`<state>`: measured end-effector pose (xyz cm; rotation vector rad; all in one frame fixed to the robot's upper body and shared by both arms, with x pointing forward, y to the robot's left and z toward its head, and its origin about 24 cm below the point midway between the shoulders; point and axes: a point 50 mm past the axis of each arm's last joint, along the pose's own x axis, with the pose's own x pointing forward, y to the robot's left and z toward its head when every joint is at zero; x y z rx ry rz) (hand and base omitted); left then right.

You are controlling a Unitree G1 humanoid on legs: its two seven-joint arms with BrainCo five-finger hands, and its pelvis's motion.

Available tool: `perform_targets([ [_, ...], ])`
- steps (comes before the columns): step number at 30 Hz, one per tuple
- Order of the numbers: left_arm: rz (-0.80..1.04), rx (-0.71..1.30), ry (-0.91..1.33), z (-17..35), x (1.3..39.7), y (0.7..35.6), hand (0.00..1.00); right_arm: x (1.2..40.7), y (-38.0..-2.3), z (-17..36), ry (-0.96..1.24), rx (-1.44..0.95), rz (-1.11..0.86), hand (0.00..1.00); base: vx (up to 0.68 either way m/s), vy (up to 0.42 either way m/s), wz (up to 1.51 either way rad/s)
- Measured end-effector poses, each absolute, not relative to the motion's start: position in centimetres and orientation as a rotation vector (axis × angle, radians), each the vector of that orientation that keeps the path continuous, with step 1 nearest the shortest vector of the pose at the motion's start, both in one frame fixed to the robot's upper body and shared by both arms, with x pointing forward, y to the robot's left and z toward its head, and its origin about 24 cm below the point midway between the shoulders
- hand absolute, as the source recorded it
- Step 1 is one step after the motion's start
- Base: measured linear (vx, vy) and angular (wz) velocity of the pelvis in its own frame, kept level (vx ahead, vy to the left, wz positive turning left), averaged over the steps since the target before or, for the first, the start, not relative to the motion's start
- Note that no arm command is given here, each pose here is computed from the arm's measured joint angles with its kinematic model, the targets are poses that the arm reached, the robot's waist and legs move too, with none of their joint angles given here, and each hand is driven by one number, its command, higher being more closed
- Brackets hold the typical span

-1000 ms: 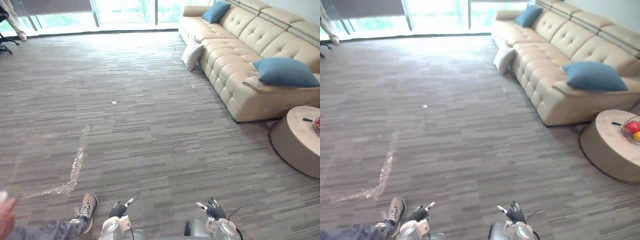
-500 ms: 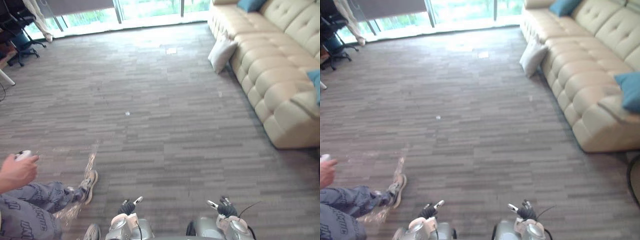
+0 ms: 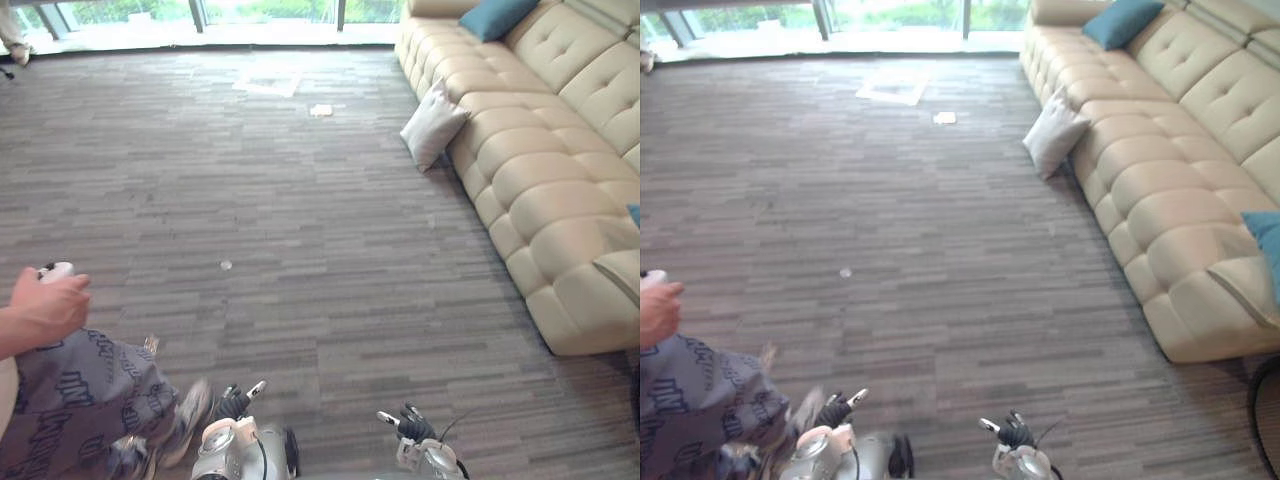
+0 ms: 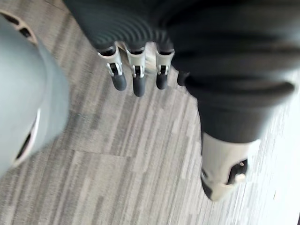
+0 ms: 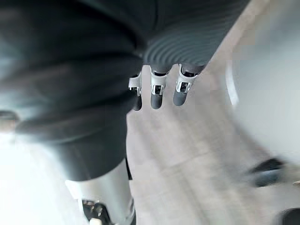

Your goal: Pick up cushions and gather them together orderly.

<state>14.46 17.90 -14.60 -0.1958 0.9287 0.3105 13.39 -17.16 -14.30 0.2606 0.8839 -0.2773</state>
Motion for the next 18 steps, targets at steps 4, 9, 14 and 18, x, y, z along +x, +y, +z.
perform_targets([
  [4,0.242,-0.196,0.977,-15.1,14.0,15.8,0.0,13.7,-19.0,-13.7,0.824,0.262,-0.341,0.0,0.65,-0.013,0.54],
  [9,0.212,-0.196,1.004,-15.4,13.4,14.8,0.0,13.2,-21.0,-13.7,0.841,0.231,-0.388,0.0,0.77,-0.177,0.52],
  [14,0.322,-0.26,0.962,-15.1,13.4,16.4,0.0,13.6,-21.4,-13.6,0.833,0.233,-0.405,0.0,0.7,-0.131,0.02],
  [18,0.337,-0.243,0.883,-14.2,14.5,17.4,0.0,13.9,-19.5,-14.0,0.867,0.23,-0.33,0.0,0.56,0.028,-0.32],
])
